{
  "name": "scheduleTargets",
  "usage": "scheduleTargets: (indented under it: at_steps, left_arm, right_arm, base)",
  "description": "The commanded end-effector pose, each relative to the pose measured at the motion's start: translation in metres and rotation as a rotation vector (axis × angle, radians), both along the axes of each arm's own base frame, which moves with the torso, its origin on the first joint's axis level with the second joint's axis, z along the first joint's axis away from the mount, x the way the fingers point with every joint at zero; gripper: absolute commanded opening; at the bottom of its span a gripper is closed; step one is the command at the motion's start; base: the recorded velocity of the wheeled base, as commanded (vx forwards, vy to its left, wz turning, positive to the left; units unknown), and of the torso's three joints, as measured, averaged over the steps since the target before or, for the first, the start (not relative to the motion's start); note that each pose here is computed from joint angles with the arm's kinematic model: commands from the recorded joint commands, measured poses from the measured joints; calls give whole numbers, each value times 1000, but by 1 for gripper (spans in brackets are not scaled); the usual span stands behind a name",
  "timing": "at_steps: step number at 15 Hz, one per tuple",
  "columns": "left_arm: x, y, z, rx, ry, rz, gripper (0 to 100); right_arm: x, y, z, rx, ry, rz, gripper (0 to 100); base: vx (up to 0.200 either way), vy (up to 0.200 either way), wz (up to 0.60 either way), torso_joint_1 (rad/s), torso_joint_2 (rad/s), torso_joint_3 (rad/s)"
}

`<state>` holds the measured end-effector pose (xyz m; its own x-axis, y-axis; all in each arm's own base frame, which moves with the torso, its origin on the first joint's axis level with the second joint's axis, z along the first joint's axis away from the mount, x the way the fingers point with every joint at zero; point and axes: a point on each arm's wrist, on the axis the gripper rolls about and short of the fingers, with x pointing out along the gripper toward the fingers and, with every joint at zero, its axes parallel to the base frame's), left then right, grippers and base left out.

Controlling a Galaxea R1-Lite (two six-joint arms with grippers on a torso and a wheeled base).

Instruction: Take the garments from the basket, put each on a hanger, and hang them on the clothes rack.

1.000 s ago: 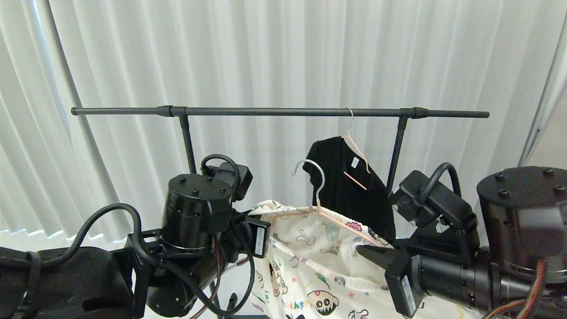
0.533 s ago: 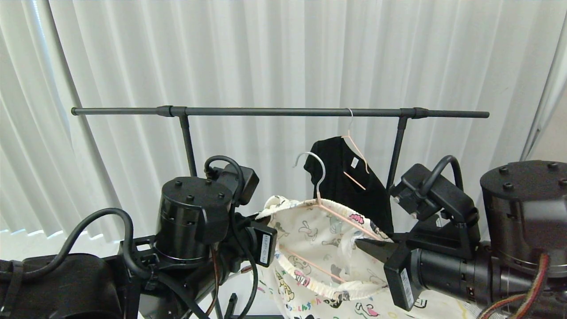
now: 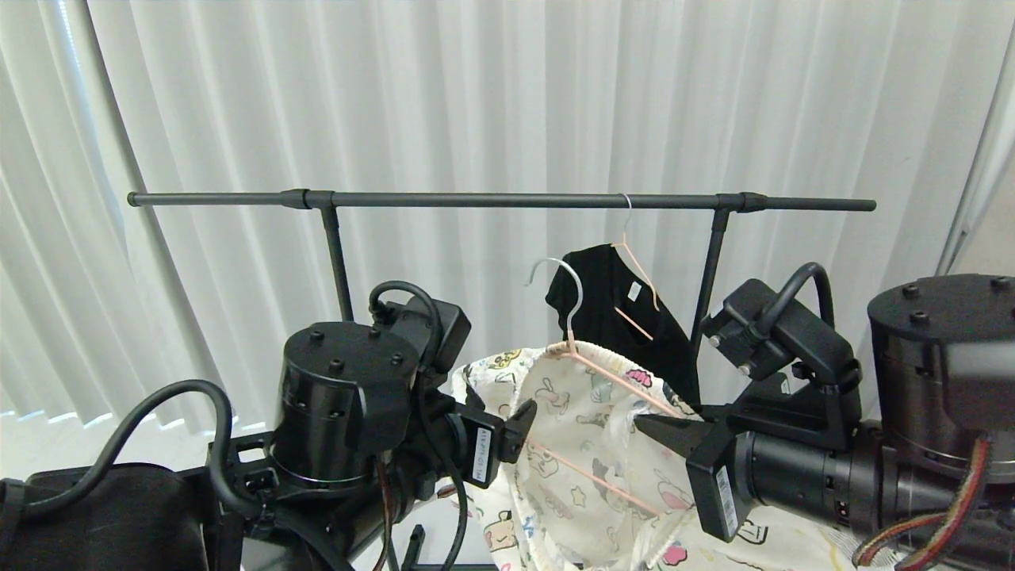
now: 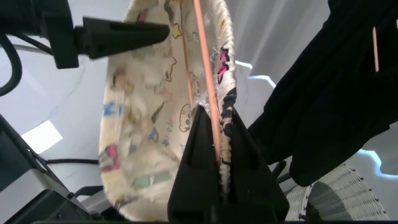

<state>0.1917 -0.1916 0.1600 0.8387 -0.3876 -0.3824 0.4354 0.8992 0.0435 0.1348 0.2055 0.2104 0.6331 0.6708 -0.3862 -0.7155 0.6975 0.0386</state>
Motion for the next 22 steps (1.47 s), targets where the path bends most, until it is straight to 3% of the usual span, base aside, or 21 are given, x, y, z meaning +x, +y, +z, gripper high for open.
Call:
scheduleTargets:
  at_steps: [1, 7, 10, 13, 14, 17, 19, 20, 22]
  left_arm:
    - [-9, 3, 7, -20, -16, -19, 100]
    - [-38, 27, 16, -49, -49, -35, 100]
    - [-42, 41, 23, -59, -95, 56, 100]
    - [-46, 45, 29, -80, -115, 61, 100]
    - [-44, 51, 30, -76, -123, 104, 100]
    - [-28, 85, 11, 10, -96, 336, 100]
    - [-31, 110, -6, 113, -78, 489, 100]
    - [-36, 115, -12, 142, -70, 517, 100]
    - [-47, 122, -14, 139, -79, 528, 100]
  right_arm:
    - [3, -2, 3, 11, -7, -13, 0]
    - [7, -8, 8, 23, -26, -66, 0]
    - [8, -13, 9, 24, -35, -102, 0]
    - [8, -13, 9, 36, -24, -115, 0]
    - [7, -14, 10, 40, -27, -116, 0]
    - [9, -18, 12, 36, -35, -151, 0]
    - [9, -21, 12, 23, -42, -187, 0]
    - [9, -22, 12, 20, -42, -191, 0]
    - [8, -24, 14, 28, -48, -196, 0]
  base:
    - [0, 0, 0, 0, 0, 0]
    - [0, 0, 0, 0, 0, 0]
    - [0, 0, 0, 0, 0, 0]
    - [0, 0, 0, 0, 0, 0]
    - [0, 0, 0, 0, 0, 0]
    - [0, 0, 0, 0, 0, 0]
    - [0, 0, 0, 0, 0, 0]
    - [0, 0, 0, 0, 0, 0]
    - [0, 0, 0, 0, 0, 0]
